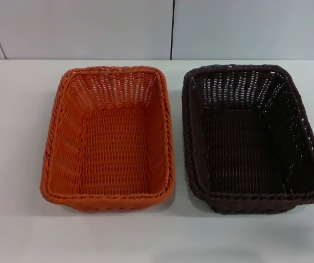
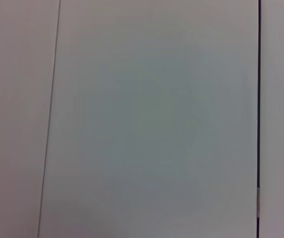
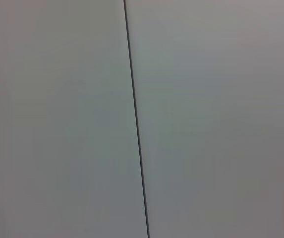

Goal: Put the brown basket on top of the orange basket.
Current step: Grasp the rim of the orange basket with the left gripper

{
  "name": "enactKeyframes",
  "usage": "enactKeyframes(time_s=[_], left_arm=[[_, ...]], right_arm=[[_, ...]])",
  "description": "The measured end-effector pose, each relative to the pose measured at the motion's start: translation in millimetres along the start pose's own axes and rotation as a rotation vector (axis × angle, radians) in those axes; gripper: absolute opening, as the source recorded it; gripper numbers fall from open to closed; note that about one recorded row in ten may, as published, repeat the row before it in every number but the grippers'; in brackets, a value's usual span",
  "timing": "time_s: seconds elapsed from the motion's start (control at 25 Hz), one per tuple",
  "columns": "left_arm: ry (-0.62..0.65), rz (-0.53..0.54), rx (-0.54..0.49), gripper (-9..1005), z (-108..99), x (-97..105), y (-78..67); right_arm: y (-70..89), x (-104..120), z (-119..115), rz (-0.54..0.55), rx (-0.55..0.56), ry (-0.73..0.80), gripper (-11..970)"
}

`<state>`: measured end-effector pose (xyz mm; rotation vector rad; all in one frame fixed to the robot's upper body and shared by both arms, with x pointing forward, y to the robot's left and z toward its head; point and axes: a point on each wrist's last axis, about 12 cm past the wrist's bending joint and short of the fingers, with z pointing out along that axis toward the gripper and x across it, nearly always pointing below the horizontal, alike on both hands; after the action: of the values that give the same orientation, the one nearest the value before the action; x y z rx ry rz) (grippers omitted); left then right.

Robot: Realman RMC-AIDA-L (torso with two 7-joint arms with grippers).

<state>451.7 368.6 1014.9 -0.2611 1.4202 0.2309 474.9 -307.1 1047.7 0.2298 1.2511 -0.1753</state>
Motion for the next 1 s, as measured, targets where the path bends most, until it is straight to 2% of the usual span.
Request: enactKeyframes(time_s=[0.4,0.6,0.8,0.84,1.0], left_arm=[[0.008,-0.001,0.006,813,0,1,-1.1],[0.028,-0.01,0.045,812,5,2,-7.2],[0.041,-0.019,0.094,811,22,-4,-14.0],[0.059,-0.017,0.109,811,30,-8,-16.1],[0.084,0.034,0.129,811,46,-23,-21.6]], right_arm=[[0.6,0,0,0.0,-0.003,0.0,754],[2.4,-1,1,0.008,-0.005,-0.005,754],[5.2,-1,1,0.012,-0.016,-0.004,753],[5.6,-1,1,0.013,-0.018,-0.004,753],[6.4,-1,1,0.016,-0.019,-0.003,753]])
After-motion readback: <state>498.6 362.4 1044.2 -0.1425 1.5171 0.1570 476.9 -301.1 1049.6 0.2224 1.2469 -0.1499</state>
